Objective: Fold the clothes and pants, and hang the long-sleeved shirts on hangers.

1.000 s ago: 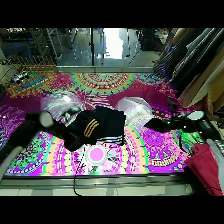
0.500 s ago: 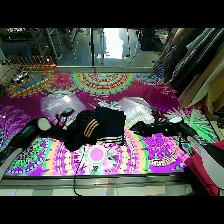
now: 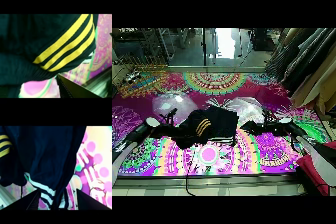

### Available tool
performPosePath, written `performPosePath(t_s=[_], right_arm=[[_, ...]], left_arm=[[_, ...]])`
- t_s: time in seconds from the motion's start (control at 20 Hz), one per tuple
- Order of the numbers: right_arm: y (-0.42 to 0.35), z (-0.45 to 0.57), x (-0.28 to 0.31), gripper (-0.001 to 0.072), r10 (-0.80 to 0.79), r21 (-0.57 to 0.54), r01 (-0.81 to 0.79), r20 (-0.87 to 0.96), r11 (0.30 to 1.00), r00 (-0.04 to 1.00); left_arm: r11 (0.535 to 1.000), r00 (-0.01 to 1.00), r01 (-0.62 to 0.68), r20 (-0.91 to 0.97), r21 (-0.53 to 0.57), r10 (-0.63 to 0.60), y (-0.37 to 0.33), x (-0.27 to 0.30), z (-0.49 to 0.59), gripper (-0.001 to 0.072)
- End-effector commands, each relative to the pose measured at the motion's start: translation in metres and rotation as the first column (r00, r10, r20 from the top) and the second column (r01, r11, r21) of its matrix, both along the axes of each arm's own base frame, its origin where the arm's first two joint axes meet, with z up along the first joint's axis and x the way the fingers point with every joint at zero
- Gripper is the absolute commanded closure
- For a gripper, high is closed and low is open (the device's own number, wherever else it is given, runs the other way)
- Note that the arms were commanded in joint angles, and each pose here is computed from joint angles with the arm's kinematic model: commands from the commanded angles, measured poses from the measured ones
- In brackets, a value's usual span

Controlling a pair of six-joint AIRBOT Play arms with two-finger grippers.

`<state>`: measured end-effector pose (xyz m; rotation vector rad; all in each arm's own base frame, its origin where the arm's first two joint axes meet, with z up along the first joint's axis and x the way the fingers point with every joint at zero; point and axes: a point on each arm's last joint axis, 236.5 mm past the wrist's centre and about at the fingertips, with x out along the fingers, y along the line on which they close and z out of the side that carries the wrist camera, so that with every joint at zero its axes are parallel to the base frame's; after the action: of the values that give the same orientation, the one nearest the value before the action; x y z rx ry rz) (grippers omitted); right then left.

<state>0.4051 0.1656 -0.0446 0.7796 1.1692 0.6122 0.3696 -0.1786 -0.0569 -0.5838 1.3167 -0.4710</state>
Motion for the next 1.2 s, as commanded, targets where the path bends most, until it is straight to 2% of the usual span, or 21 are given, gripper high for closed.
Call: performPosePath(t_s=[0.0,0.05,0.1,0.3,0.55,0.65,1.1,1.15], right_arm=[[0.007,-0.004,0.0,0.0216,0.007,-0.009,-0.007,0.001,1.0,1.0],[0.017,-0.007,-0.008,0.0216,0.043,-0.009,-0.043,-0.01,0.999,0.999],[0.027,-0.011,-0.02,0.0216,0.101,-0.016,-0.102,-0.024,0.995,0.995],[0.054,-0.021,-0.063,0.0251,0.302,-0.062,-0.305,-0.052,0.95,0.952],[0.064,-0.033,-0.053,0.027,0.275,-0.141,-0.275,-0.021,0.951,0.961],[0.074,-0.033,-0.057,0.0314,0.297,-0.146,-0.295,-0.015,0.944,0.955],[0.085,-0.007,-0.089,0.0312,0.414,-0.069,-0.425,-0.127,0.903,0.901],[0.086,-0.002,-0.085,0.0311,0.406,-0.068,-0.416,-0.125,0.907,0.905]], left_arm=[[0.998,0.998,-0.05,0.026,-0.024,0.051,-0.014,0.014,-0.005,0.0491],[0.998,0.998,-0.056,0.035,-0.022,0.057,-0.013,0.017,-0.004,0.068],[0.998,0.997,-0.062,0.042,-0.021,0.063,-0.012,0.019,-0.003,0.0694],[0.994,0.985,-0.083,0.144,-0.074,0.093,0.003,0.034,0.034,0.0695],[0.983,0.958,-0.149,0.231,-0.102,0.169,0.033,0.048,0.07,0.0695],[0.982,0.957,-0.154,0.23,-0.105,0.175,0.035,0.049,0.071,0.0695],[0.984,0.961,-0.145,0.222,-0.108,0.166,0.036,0.046,0.07,0.0693],[0.984,0.962,-0.141,0.221,-0.108,0.162,0.034,0.045,0.07,0.0671]])
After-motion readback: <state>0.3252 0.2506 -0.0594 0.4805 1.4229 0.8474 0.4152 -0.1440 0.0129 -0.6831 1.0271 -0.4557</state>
